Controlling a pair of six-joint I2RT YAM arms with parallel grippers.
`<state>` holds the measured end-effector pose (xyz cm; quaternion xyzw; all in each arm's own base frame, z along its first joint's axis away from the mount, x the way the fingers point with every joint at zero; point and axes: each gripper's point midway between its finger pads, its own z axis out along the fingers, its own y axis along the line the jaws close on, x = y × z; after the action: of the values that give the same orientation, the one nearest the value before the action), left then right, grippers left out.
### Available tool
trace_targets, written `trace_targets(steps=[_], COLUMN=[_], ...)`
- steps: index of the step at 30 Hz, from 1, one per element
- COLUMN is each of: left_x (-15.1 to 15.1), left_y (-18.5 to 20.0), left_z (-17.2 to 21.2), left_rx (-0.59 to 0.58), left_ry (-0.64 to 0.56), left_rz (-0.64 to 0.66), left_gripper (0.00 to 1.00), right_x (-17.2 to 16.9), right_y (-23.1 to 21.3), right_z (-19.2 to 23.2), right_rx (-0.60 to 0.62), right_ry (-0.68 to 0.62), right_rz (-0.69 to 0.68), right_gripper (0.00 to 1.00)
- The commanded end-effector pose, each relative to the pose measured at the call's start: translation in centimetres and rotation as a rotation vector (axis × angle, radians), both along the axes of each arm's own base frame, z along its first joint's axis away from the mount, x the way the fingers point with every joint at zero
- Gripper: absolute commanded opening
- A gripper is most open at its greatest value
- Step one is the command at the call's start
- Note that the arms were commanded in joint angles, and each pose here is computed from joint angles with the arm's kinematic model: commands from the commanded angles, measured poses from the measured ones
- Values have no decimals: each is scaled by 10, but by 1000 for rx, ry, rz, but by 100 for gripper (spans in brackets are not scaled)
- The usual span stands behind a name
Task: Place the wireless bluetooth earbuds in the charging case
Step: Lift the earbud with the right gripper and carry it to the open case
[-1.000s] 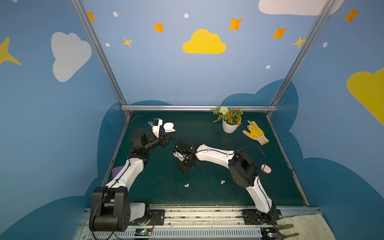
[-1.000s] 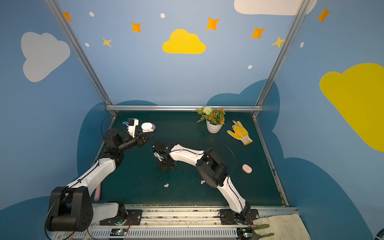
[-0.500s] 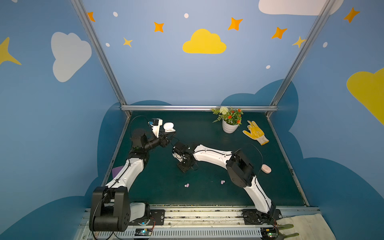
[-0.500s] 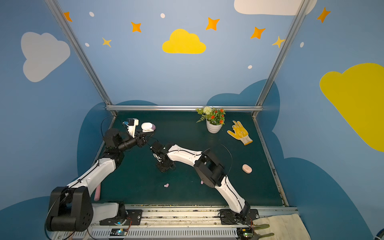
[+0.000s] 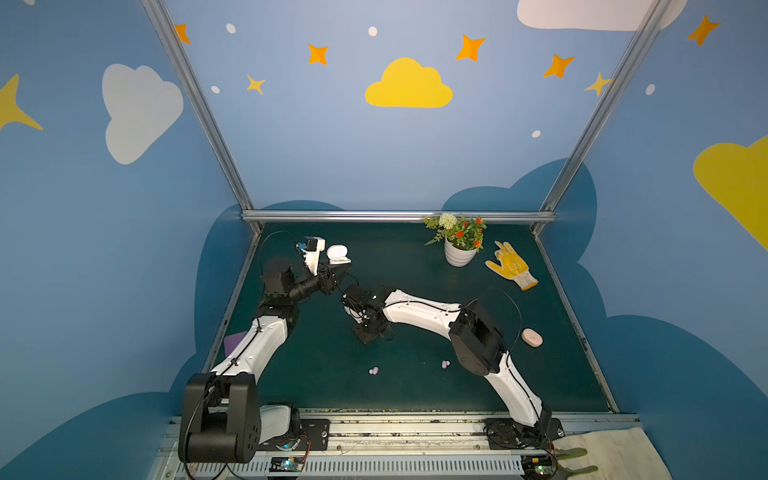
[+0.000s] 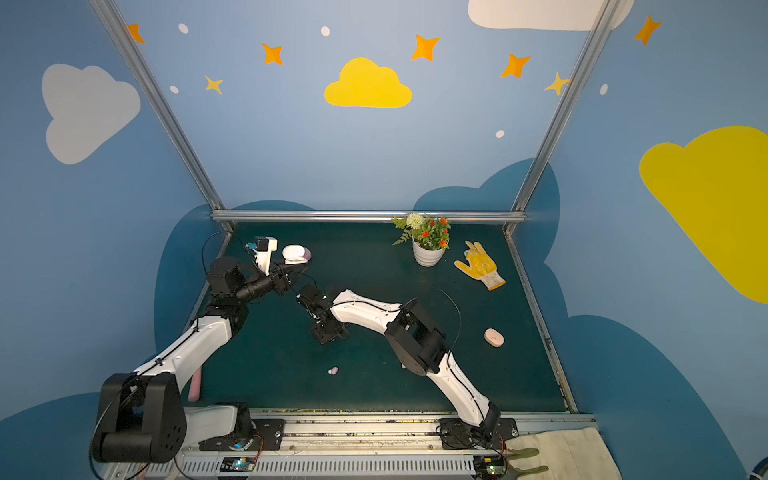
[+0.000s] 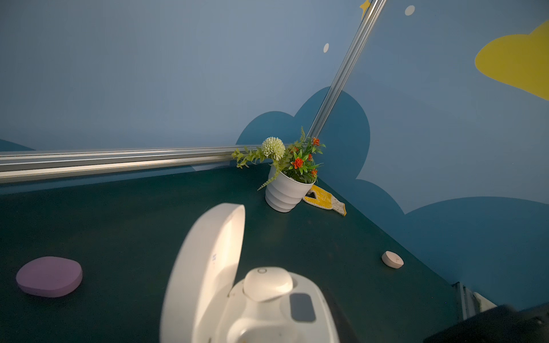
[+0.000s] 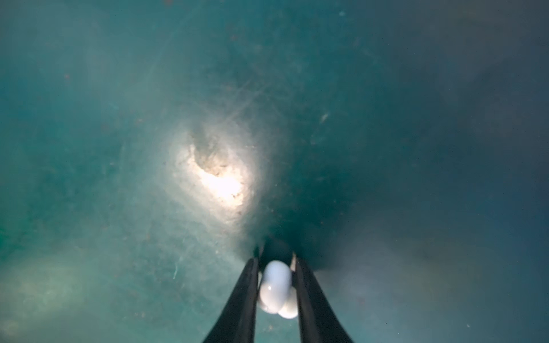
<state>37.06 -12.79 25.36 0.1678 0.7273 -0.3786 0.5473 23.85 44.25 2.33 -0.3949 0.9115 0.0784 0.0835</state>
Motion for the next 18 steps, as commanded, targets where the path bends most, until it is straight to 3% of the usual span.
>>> trace_targets(steps=[1,10,18], left_x=[-3,-3,-4], left_y=[-2,-2,-3], left_z=[10,9,8], left_rx=[-5,-7,-9], left_ry=[-35,-28,-24], left_rz=[-20,-22,-28], left_gripper=[17,17,17], right_x=[-5,-7,-1], right_y=[-14,-16,-22], right_z=[-18,-13,24], right_rx=[-87,-82,-1], right_ry=[17,18,-26], right_rz=[0,-4,-57], right_gripper=[26,18,15])
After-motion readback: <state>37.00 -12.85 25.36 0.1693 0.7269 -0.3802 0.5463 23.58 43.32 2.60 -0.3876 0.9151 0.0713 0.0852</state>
